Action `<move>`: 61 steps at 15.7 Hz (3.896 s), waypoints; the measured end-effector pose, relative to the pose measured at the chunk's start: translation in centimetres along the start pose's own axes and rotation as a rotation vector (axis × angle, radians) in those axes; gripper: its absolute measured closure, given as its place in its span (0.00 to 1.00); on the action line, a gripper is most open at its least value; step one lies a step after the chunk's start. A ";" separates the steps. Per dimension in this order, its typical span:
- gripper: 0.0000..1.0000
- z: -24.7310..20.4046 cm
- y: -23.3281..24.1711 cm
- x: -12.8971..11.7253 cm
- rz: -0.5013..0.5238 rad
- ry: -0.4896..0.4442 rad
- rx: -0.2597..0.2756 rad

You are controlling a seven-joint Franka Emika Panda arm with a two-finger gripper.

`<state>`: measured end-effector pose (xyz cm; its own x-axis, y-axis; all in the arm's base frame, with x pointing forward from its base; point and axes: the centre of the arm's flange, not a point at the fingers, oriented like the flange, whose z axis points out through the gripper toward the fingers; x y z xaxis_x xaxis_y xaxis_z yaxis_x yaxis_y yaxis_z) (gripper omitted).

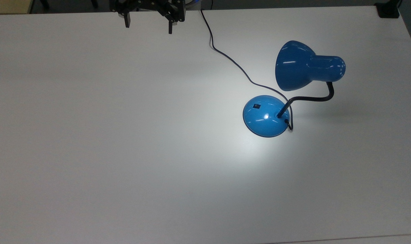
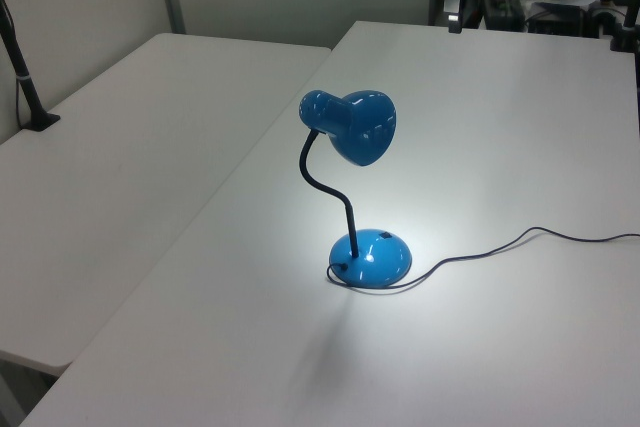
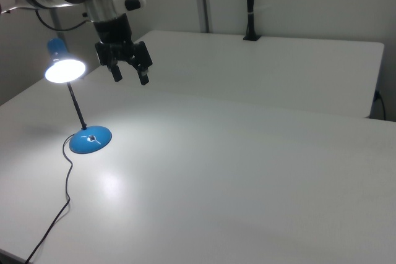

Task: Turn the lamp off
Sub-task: 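Move the gripper over the blue lamp base toward its switch, then lower the gripper onto the switch on the blue lamp base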

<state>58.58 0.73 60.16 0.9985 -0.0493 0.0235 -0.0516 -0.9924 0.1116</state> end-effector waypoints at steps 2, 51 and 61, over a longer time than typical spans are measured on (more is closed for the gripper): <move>0.00 0.1 0.2 -0.1 0.004 -0.007 -0.001; 0.99 23.7 -26.0 -1.3 -0.854 0.186 0.204; 0.99 23.7 -25.8 -0.9 -0.863 0.200 0.204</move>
<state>59.43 23.70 33.74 0.6661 0.7219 0.1875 0.7358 -0.6771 -0.0070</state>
